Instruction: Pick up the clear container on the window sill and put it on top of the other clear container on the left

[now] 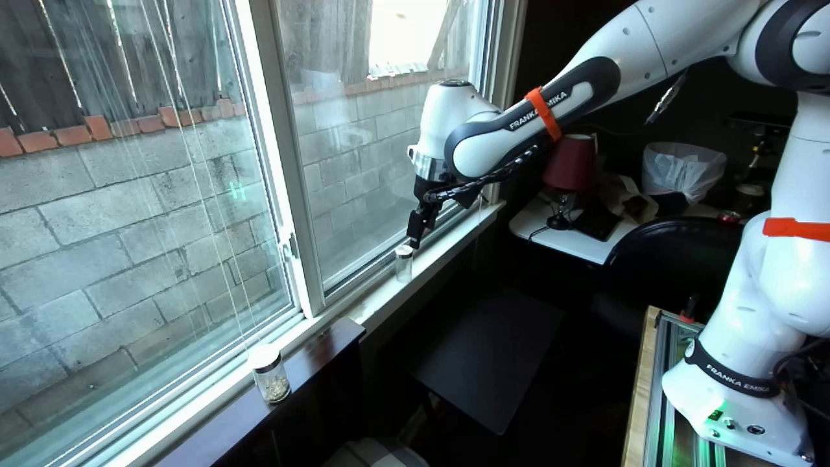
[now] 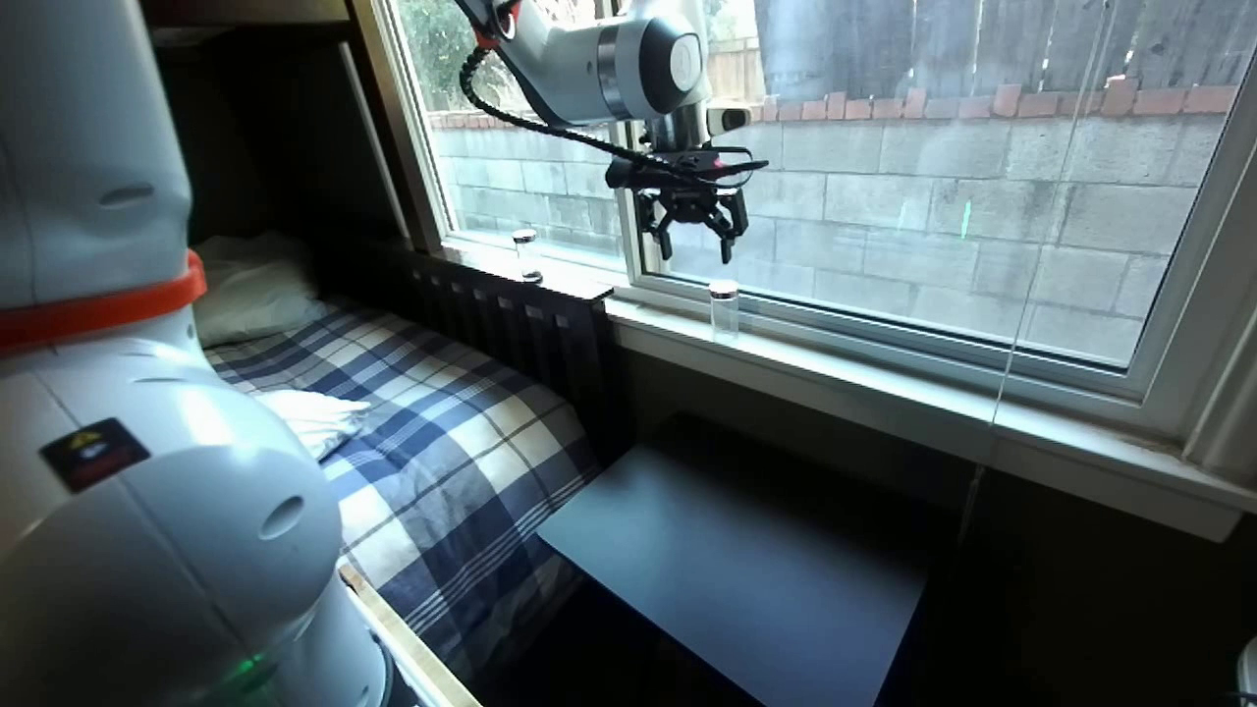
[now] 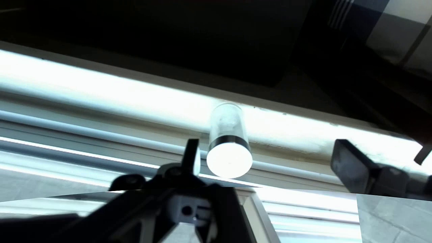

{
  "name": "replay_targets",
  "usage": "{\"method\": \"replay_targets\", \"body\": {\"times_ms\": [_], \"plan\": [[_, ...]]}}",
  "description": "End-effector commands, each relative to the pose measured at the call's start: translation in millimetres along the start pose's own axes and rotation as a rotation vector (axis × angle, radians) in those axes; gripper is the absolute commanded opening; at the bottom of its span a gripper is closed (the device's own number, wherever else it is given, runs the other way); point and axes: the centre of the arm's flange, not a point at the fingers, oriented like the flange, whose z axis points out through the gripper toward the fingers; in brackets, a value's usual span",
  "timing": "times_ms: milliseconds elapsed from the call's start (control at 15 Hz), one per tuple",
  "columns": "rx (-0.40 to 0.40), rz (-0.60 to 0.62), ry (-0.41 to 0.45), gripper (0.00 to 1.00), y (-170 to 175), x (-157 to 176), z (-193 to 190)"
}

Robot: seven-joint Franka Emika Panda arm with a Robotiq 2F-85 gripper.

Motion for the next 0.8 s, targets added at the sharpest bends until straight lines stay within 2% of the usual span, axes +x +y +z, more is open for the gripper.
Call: {"method": "replay_targets", "body": {"times_ms": [0, 467, 533, 600, 733], "plan": [[-0.009, 0.067, 0.011, 1.00, 5, 21, 24], [-0.024, 0.220, 0.016, 1.00, 9, 37, 59], [-0.028, 0.237, 0.016, 0.96, 9, 38, 63], [-0.034, 0.250, 0.016, 0.73, 8, 39, 67], [-0.048, 0.276, 0.012, 0.69, 9, 41, 74]]}}
